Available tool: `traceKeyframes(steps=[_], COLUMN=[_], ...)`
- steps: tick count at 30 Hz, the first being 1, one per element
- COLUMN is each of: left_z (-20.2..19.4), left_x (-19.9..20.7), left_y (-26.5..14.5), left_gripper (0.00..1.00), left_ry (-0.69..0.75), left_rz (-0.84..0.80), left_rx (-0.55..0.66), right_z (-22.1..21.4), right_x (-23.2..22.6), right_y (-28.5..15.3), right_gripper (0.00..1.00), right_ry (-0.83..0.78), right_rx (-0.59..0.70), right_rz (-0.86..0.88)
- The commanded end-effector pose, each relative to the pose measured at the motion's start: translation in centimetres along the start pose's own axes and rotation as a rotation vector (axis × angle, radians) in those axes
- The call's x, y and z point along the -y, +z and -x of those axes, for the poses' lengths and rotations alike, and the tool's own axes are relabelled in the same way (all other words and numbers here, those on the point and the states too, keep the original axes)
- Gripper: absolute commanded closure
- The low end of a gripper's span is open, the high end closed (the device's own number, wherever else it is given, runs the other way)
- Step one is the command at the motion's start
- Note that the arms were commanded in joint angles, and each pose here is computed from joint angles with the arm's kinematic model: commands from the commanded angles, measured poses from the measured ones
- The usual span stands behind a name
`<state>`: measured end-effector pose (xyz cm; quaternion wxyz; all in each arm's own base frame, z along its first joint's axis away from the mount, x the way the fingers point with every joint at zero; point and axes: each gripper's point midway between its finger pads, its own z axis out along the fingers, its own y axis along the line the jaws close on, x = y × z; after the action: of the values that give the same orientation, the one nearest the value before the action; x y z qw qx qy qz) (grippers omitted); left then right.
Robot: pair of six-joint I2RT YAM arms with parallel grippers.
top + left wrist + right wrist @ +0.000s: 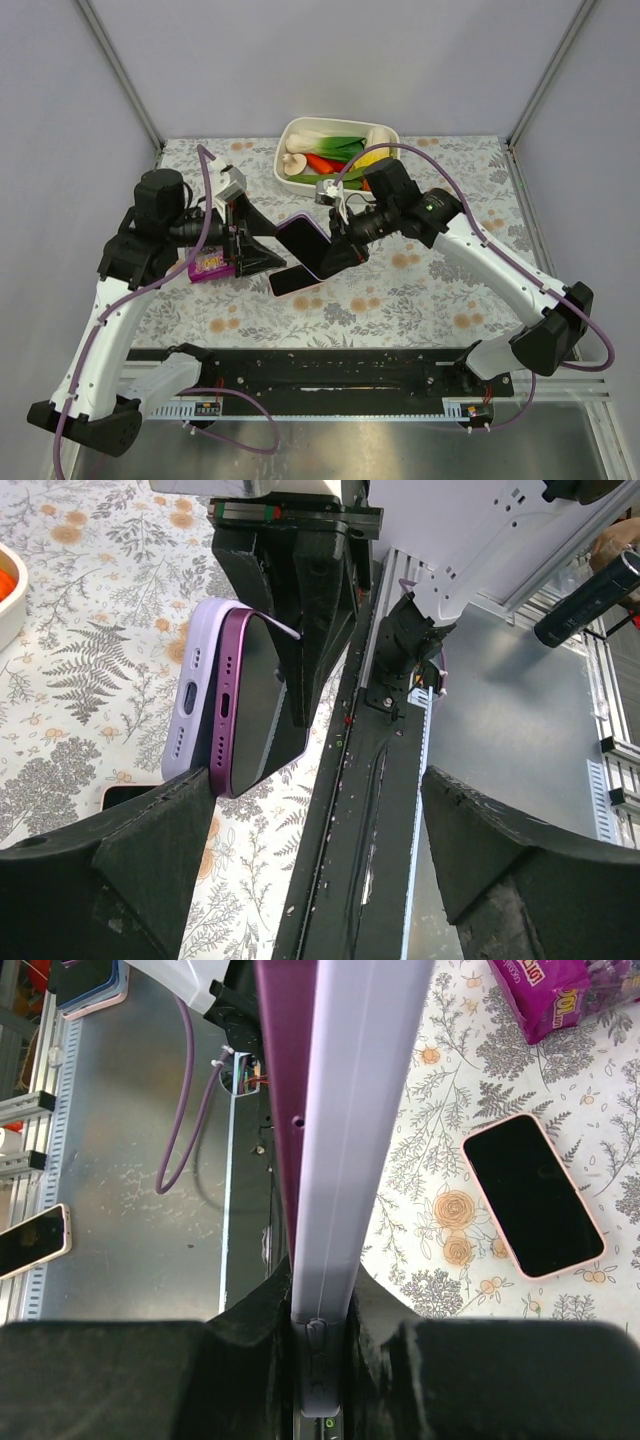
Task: Take the phone out of the phone case
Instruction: Remove the phone case from the phone.
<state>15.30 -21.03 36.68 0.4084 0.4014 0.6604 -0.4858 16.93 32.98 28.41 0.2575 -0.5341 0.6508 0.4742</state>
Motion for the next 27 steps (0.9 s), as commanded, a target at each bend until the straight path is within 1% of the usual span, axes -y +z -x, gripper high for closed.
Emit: traceKeyframes(steps=[1,8,11,12,19,25,27], left_z=[0.0,0.0,0.0,0.0,0.2,0.1,-0.3], left_x=[2.5,0.8,-0.4,-0.6,-1.7,-2.1,-2.1], left_y=[0.2,1.0,1.8,2.0,4.1,5.3,5.7], left_gripper=[0.14,0.17,0.21,0.23,0.36,0.56,0.66], left_ry=[-0.008,-0.011,0.014,-0.008,-0.009,-0.003,0.001], left_rz=[-0.138,-0.095,-0.068,-0.060,-0.087,-0.098,-0.099], left_rx=[0.004,0.003,0.010,0.010,0.004,-0.016,-0.030], right_z=[4.7,4.8,4.6,4.6,4.3,3.9,3.8], right_x=[-0.8,-1.4,-1.3,-1.3,-1.4,-1.4,-1.4], right_y=[-0.6,-0.6,-0.5,-0.5,-0.5,-0.4,-0.4], right_gripper=[1.00,1.00,1.00,1.00,1.00,1.00,1.00], right_ry=[-0.124,-0.127,-0.126,-0.128,-0.125,-0.123,-0.123], right_rx=[0.122,0.127,0.123,0.125,0.121,0.116,0.114], right_rz=[0.035,0.072,0.074,0.075,0.076,0.075,0.077])
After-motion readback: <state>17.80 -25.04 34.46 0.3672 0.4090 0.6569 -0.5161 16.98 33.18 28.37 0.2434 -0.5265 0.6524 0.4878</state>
